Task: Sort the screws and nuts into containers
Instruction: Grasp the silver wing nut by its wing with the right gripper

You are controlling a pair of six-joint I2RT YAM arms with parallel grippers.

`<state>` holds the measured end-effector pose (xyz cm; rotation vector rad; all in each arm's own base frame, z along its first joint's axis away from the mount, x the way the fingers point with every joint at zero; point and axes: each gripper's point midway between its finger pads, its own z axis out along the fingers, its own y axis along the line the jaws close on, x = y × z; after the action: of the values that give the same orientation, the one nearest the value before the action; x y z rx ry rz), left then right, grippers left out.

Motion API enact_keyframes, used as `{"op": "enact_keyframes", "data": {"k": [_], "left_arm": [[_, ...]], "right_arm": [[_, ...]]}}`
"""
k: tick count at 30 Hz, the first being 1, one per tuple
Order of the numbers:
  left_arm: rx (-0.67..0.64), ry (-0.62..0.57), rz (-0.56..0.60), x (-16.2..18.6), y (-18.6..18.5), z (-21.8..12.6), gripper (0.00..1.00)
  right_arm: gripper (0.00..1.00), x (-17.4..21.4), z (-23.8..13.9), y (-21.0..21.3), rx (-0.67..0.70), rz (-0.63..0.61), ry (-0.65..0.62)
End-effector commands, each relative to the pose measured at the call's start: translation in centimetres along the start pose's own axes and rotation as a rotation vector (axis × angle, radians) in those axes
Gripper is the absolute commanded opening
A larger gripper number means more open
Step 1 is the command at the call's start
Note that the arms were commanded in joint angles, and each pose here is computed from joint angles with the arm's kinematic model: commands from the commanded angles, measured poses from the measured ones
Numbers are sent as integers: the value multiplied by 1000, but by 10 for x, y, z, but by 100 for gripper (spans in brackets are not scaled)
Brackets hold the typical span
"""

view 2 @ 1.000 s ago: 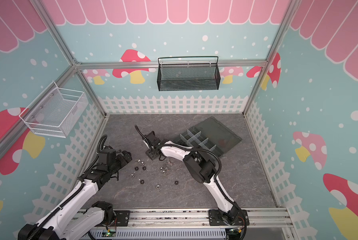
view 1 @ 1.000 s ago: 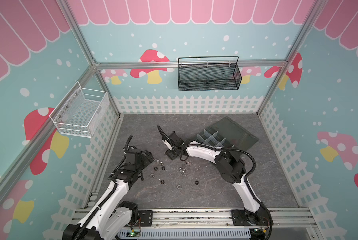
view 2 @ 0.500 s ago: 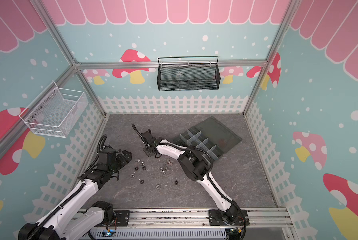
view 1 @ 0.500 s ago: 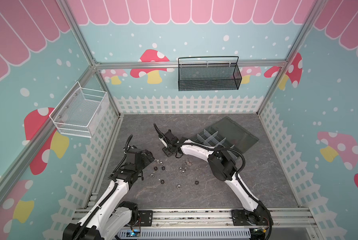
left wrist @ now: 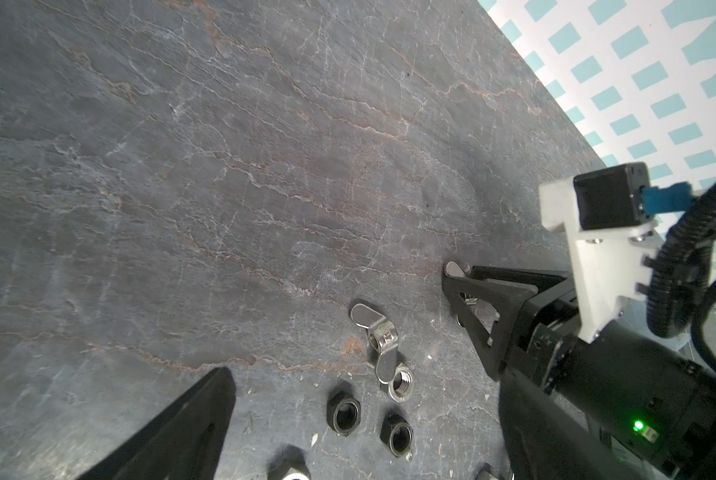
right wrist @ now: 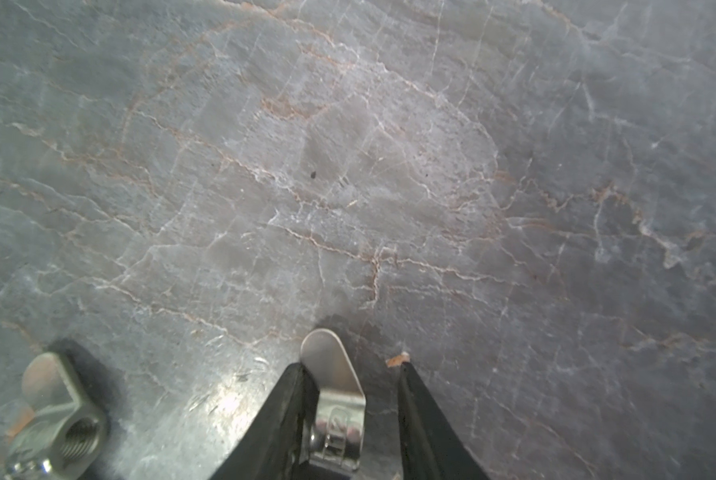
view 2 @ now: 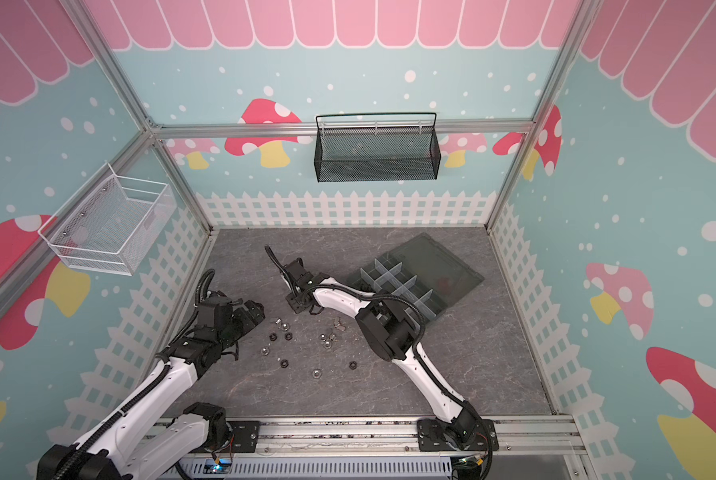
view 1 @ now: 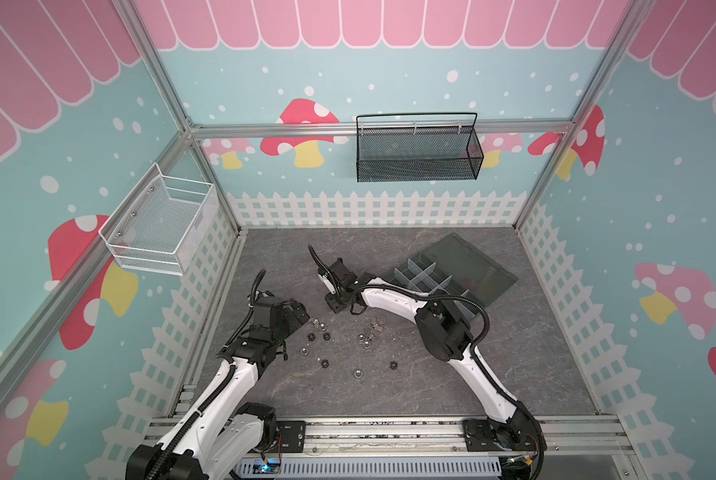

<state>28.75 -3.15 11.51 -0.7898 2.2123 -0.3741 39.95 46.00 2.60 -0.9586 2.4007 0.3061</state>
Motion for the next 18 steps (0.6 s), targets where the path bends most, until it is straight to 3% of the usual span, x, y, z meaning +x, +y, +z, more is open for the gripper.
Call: {"op": "enact_keyframes", "data": {"k": [1, 18], "left_arm": [[-1, -25, -24, -5, 2, -3, 100], [5, -30, -20, -7, 1, -5, 100]], "right_arm": [[33, 51, 14, -6, 22, 5, 160], [5, 55, -12, -7, 22, 46, 171]]}}
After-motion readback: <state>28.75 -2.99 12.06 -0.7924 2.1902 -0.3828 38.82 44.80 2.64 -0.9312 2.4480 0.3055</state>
